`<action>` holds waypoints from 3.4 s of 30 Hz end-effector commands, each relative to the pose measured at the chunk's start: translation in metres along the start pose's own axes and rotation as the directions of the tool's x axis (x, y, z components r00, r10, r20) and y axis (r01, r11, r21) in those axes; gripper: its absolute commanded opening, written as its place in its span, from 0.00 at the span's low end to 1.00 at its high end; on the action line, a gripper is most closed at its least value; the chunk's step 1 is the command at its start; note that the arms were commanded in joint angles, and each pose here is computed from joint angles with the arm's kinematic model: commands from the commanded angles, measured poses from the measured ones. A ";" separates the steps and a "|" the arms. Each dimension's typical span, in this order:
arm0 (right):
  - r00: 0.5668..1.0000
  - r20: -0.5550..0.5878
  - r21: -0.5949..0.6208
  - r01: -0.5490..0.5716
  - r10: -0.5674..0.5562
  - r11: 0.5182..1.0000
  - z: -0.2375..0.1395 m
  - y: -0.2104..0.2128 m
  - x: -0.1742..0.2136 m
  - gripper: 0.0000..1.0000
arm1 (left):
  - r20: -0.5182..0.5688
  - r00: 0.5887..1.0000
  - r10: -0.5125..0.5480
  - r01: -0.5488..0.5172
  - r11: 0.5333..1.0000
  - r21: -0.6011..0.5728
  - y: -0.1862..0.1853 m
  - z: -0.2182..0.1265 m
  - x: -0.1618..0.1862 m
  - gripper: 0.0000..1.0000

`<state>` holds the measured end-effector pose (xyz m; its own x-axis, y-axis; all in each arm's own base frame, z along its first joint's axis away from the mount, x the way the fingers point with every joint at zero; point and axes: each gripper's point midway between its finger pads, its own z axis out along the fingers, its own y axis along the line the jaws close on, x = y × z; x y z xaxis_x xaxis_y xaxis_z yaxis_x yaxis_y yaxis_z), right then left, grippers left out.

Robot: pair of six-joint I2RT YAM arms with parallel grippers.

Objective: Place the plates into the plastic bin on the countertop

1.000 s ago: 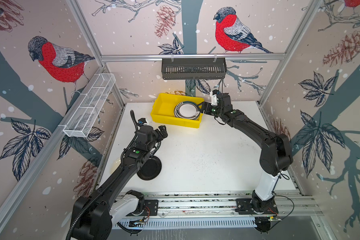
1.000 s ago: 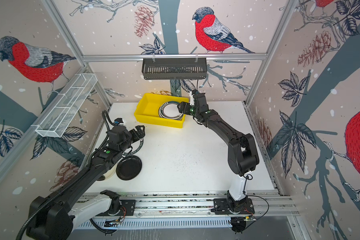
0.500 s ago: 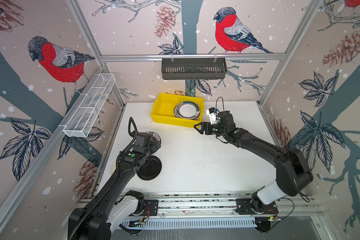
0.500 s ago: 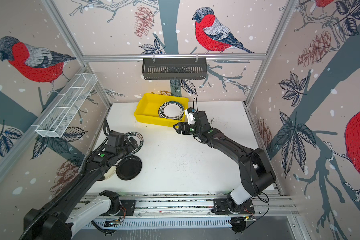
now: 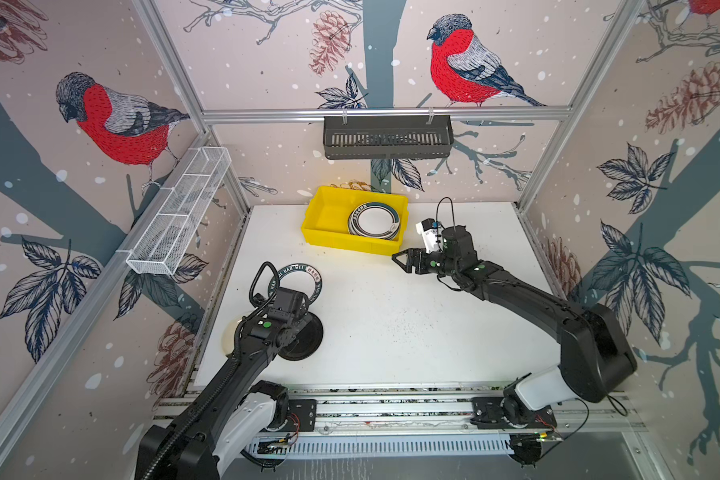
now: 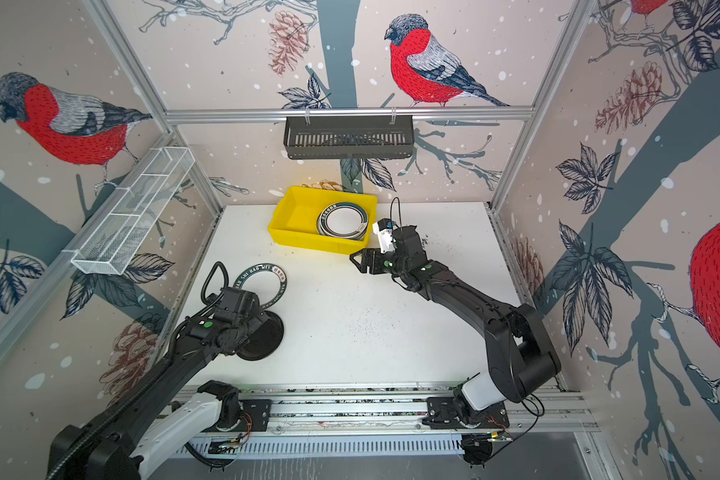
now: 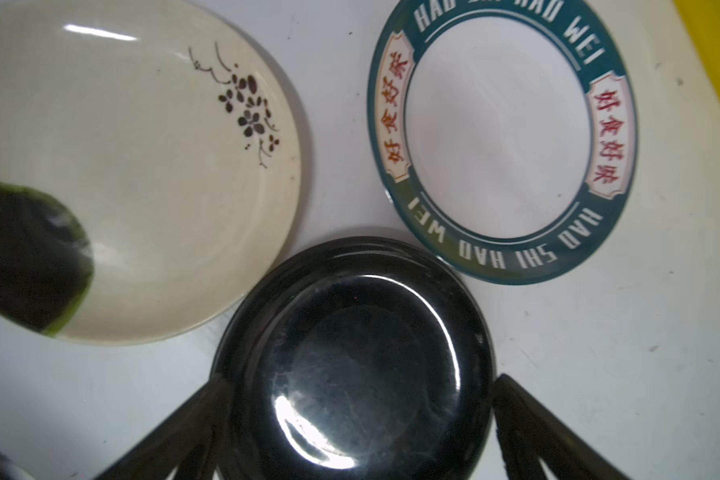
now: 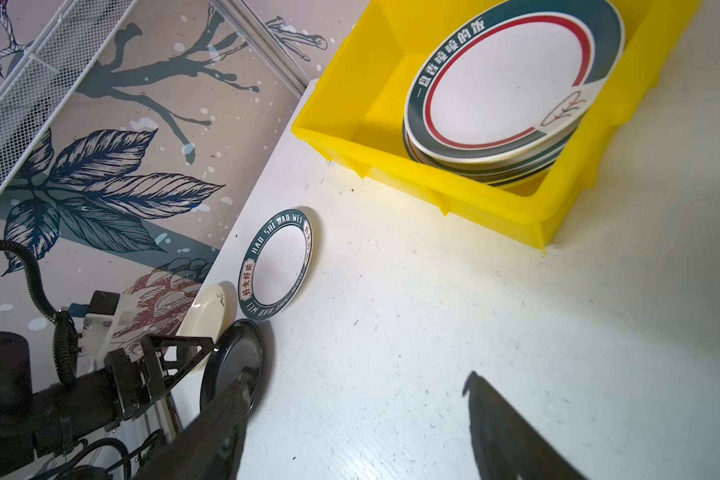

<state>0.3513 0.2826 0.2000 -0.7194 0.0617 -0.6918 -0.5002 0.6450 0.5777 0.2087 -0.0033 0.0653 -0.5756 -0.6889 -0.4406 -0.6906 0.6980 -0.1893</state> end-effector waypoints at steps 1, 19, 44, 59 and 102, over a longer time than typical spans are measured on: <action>0.999 0.040 -0.023 0.019 -0.018 1.000 -0.005 0.004 -0.009 0.82 | 0.006 1.000 -0.011 0.011 0.997 -0.082 0.017 0.007 0.003 0.98; 0.998 0.045 0.030 -0.056 0.054 0.998 -0.013 -0.022 -0.015 0.80 | -0.072 0.997 0.039 -0.039 0.999 -0.005 -0.005 0.031 0.020 0.98; 0.995 0.024 0.065 -0.101 0.099 0.993 -0.010 -0.042 -0.010 0.79 | -0.109 0.973 0.205 -0.209 0.977 -0.029 -0.027 0.047 0.036 0.97; 0.992 0.026 0.095 -0.125 0.123 0.988 -0.015 -0.050 -0.010 0.78 | -0.162 0.922 0.353 -0.335 0.933 0.128 -0.113 0.057 0.067 0.97; 0.998 0.064 -0.083 0.035 -0.029 0.996 -0.033 0.002 -0.001 1.00 | -0.124 0.926 0.358 -0.320 0.914 0.248 -0.123 0.033 0.041 0.79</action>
<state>0.3369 0.2523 0.2006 -0.7120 0.0968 -0.6955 -0.5047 0.6180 0.6027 0.2769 -0.1044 0.0403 -0.8314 -0.4223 -0.3611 -0.3617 0.9047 -0.2253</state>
